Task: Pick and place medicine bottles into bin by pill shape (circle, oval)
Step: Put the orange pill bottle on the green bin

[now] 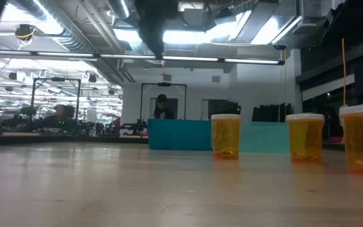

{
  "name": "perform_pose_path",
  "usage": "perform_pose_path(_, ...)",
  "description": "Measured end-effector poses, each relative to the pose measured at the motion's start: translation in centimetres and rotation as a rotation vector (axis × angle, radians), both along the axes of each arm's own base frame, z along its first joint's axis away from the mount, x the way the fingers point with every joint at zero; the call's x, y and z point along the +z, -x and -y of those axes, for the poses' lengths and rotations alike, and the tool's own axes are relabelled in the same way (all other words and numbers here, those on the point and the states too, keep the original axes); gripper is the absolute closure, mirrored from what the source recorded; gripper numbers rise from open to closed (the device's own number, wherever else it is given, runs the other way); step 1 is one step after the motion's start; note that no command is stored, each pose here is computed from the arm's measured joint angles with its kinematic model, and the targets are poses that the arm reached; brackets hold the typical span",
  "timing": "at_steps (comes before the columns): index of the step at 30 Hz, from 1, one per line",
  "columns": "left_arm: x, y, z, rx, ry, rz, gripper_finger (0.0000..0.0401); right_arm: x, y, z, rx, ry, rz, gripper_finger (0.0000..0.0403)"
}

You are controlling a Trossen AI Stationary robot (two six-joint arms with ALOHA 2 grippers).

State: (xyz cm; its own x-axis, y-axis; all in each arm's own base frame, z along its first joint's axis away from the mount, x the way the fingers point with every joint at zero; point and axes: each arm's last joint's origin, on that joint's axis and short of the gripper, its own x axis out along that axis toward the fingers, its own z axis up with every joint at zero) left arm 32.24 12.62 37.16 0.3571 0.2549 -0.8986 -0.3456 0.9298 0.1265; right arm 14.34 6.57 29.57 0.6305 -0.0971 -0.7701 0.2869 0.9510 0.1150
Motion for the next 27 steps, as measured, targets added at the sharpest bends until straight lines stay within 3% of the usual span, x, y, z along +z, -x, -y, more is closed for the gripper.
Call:
perform_pose_path(6, -0.6, 6.6, 2.7, -0.023, 0.004, 0.183, 0.0193, 0.0, 0.0, 0.0, -0.01, -0.009, 0.002, 0.0212)
perform_pose_path(13, -8.3, 13.9, 5.4, -0.013, -0.027, 0.606, 0.0193, 0.0, 0.0, 0.0, -0.006, -0.005, 0.001, 0.0212)
perform_pose_path(17, -13.3, 16.1, 6.7, -0.003, -0.033, 0.829, 0.0193, 0.0, 0.0, 0.0, -0.007, -0.005, 0.001, 0.0212)
perform_pose_path(22, -17.9, 18.2, 7.2, 0.174, -0.125, 0.982, 0.0193, 0.0, 0.0, 0.0, -0.008, -0.007, 0.001, 0.0212)
perform_pose_path(27, -20.9, 19.5, 7.9, 0.146, -0.159, 1.078, 0.0193, 0.0, 0.0, 0.0, -0.009, -0.007, 0.001, 0.0212)
